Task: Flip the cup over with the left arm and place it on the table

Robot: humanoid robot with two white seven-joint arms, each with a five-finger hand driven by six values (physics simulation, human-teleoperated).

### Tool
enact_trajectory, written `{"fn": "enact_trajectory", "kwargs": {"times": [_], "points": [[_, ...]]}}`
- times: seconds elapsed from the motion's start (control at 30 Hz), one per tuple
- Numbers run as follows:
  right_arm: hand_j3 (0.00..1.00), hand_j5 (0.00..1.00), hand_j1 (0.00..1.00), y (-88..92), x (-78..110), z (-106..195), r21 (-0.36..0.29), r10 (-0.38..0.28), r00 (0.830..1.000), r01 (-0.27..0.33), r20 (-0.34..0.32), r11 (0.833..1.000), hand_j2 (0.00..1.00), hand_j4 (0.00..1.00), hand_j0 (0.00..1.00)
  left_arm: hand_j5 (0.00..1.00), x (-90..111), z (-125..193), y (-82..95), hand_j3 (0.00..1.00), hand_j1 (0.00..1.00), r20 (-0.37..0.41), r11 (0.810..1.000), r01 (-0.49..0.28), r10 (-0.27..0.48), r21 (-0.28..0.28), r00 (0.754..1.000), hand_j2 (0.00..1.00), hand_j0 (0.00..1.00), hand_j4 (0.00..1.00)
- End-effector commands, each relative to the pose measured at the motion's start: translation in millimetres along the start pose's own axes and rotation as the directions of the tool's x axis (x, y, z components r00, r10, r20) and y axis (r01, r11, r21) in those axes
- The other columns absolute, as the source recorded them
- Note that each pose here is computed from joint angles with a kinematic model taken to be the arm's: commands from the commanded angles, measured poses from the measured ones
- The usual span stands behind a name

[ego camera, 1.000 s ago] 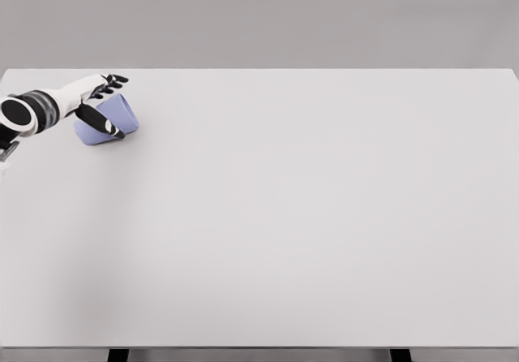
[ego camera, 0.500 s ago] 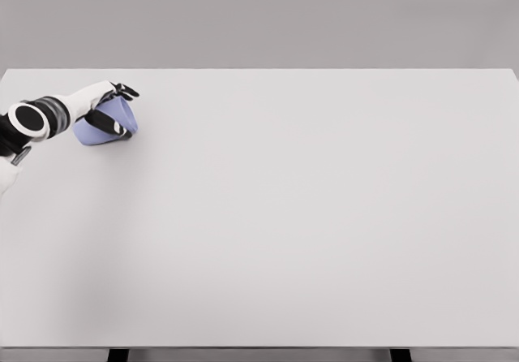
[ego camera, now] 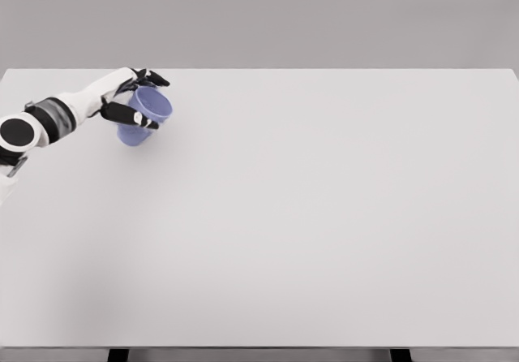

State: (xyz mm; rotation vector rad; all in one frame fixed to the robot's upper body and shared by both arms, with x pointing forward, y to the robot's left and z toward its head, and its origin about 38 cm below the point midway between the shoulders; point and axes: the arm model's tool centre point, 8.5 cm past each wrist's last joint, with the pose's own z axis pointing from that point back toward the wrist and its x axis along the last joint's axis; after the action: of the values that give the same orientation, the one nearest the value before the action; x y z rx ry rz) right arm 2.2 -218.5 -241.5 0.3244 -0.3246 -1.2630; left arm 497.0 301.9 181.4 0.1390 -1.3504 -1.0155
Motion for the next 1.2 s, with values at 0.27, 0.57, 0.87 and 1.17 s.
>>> {"fn": "enact_trajectory", "kwargs": {"times": [0.27,0.57,0.87,1.17], "points": [[1.0,1.0,1.0,0.1,-0.1,0.0,0.001,0.001,1.0,-0.001,0.0,1.0,1.0,1.0,1.0,0.61,21.8,0.9,10.1,0.61,0.61,0.194,0.983,-0.174,0.16,0.055,0.968,0.61,0.61,0.61],[1.0,1.0,1.0,0.1,-0.1,0.0,0.001,0.001,1.0,-0.001,0.0,1.0,1.0,1.0,1.0,0.61,16.0,-13.5,-10.4,0.61,0.61,0.156,0.984,-0.166,0.155,0.061,0.976,0.61,0.61,0.61],[1.0,1.0,1.0,0.1,-0.1,0.0,0.001,0.001,1.0,-0.001,0.0,1.0,1.0,1.0,1.0,0.61,4.9,-13.5,-8.5,0.61,0.61,0.035,0.995,-0.049,0.047,0.084,0.998,0.61,0.61,0.61],[1.0,1.0,1.0,0.1,0.0,0.0,0.001,0.001,1.0,-0.001,0.001,1.0,1.0,1.0,1.0,0.61,-7.2,-12.4,-12.3,0.61,0.61,-0.005,0.994,-0.059,0.06,0.088,0.998,0.61,0.61,0.61]]}}
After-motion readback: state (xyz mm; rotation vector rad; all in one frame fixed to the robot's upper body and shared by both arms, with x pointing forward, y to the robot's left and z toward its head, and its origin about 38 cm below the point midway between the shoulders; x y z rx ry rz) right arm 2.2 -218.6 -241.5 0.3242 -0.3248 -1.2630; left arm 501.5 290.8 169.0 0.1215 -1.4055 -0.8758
